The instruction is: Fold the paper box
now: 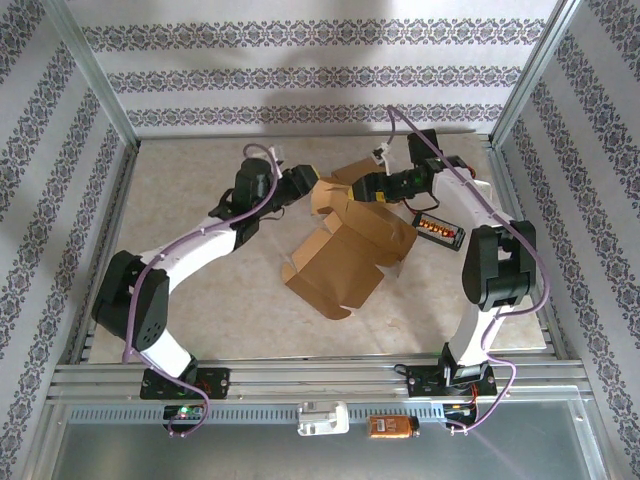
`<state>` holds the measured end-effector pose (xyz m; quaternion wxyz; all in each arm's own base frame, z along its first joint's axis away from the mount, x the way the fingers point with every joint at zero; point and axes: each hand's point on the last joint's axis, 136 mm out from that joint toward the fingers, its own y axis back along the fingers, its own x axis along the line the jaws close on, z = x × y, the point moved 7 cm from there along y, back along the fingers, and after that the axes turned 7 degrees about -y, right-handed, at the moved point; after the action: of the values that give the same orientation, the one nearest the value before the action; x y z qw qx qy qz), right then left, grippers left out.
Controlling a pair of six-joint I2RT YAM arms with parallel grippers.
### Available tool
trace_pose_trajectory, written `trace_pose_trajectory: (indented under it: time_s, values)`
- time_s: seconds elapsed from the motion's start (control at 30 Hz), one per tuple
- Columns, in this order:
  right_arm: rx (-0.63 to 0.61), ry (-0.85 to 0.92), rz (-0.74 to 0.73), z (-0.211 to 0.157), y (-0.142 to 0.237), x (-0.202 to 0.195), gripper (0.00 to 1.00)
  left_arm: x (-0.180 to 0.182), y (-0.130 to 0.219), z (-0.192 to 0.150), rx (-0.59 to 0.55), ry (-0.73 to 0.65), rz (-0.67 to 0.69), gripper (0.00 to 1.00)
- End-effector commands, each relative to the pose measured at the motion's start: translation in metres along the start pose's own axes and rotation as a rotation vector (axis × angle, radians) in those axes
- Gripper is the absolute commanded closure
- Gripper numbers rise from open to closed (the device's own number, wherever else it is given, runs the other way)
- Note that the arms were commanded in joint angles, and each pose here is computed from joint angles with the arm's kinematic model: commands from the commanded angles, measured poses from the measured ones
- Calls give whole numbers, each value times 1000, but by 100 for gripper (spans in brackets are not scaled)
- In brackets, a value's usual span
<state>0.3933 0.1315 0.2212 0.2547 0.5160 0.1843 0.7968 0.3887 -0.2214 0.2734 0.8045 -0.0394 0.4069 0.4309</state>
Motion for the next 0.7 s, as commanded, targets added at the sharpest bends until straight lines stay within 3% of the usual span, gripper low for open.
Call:
trace_pose_trajectory:
  time_s: [0.0, 0.1, 0.2, 0.57, 0.67]
  values:
    - [-20, -27, 20, -3, 2, -7, 20, 28, -9, -27, 290, -326, 176, 74]
    - [-7, -39, 25, -8, -1, -12, 24, 31, -23, -30, 429, -381, 203, 85]
    - [1, -46, 33, -12, -3, -15, 28, 31, -38, -34, 495, -363, 166, 91]
    - [21, -40, 35, -20, -9, -16, 35, 33, -62, -46, 487, -231, 59, 92]
    - [21, -22, 9, -21, -9, -15, 35, 38, -53, -42, 474, -270, 128, 92]
